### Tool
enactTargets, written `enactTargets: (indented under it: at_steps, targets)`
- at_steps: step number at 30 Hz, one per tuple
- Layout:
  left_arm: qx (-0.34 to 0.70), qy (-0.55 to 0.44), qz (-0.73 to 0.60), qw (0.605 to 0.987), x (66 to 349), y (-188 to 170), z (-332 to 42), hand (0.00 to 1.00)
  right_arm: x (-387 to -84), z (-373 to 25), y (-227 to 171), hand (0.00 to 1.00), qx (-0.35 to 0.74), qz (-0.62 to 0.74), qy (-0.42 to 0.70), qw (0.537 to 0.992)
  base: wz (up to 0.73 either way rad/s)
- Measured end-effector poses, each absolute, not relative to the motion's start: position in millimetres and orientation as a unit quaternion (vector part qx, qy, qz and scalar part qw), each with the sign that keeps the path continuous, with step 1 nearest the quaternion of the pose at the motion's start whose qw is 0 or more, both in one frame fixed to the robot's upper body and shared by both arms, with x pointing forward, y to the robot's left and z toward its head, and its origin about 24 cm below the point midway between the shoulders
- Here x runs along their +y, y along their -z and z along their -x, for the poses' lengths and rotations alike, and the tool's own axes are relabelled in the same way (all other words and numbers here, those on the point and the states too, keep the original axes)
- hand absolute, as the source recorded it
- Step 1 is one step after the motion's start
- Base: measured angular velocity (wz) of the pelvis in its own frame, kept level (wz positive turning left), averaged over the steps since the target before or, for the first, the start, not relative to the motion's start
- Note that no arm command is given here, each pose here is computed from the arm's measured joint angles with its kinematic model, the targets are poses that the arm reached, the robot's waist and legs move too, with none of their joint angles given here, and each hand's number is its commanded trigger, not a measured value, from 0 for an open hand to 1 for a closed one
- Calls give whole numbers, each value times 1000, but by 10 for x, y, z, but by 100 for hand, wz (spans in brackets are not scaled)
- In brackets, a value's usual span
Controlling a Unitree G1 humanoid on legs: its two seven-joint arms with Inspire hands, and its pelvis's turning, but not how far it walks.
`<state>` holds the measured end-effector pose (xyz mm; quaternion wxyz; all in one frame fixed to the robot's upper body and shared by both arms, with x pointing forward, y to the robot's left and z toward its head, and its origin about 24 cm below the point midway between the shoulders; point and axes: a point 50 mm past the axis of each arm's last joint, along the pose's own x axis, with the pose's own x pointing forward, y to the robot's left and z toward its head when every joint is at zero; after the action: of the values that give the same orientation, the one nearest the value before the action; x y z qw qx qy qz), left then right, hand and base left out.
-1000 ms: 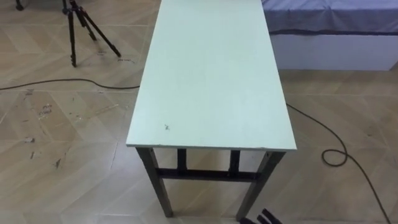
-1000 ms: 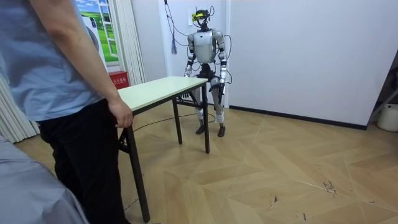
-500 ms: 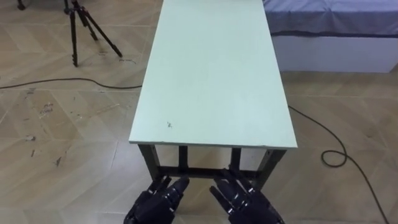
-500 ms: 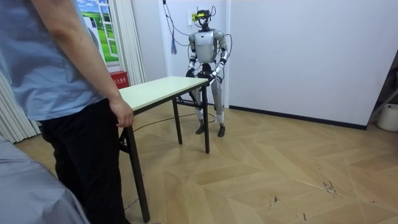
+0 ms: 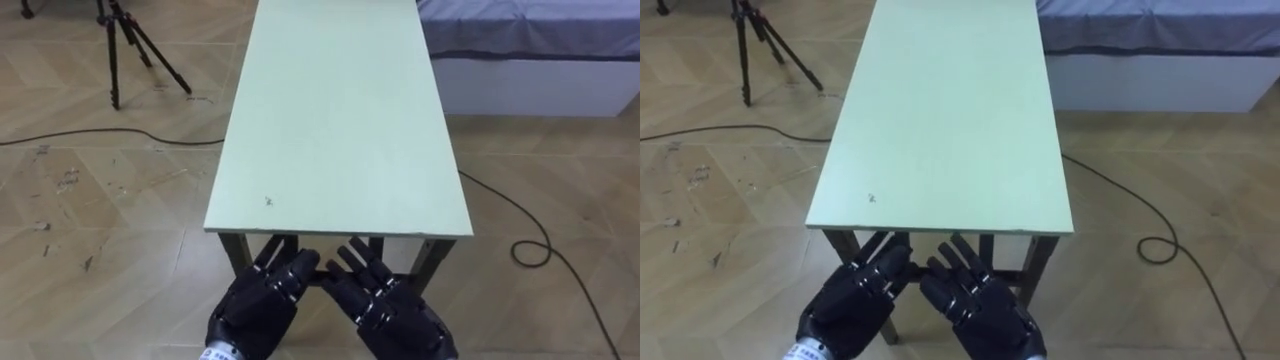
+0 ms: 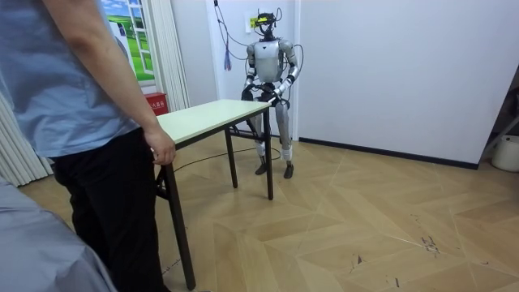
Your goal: Move table with human
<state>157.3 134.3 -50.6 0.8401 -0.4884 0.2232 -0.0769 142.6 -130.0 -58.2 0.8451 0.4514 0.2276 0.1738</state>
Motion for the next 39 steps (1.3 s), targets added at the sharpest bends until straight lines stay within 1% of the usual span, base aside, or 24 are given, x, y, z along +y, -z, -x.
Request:
enactTargets:
  at_steps: [5,9,15,20,23,29,33,39]
  targets:
    - [227,72,482,843,1413,510,-1577,0,-1338,-1426,589,0,237,-447,-172,845,1]
    - [226,60,493,838,1462,514,-1583,0,-1390,-1459,573,0,234,-452,-163,845,4]
    - [232,54,505,829,1473,533,-1576,0,-1410,-1468,568,0,239,-460,-162,840,0]
    - [236,49,503,830,1496,520,-1625,0,-1427,-1480,577,0,249,-465,-149,836,0]
    - [245,27,499,831,1547,581,-1642,0,-1427,-1480,590,0,258,-480,-133,828,0]
    - [275,-33,491,826,1642,730,-1616,0,-1475,-1548,673,0,274,-473,-107,830,0]
    - [295,-83,507,806,1696,835,-1648,0,-1515,-1626,764,0,288,-477,-74,827,0]
    - [311,-125,512,791,1761,916,-1600,0,-1549,-1627,808,0,295,-498,-39,814,-1]
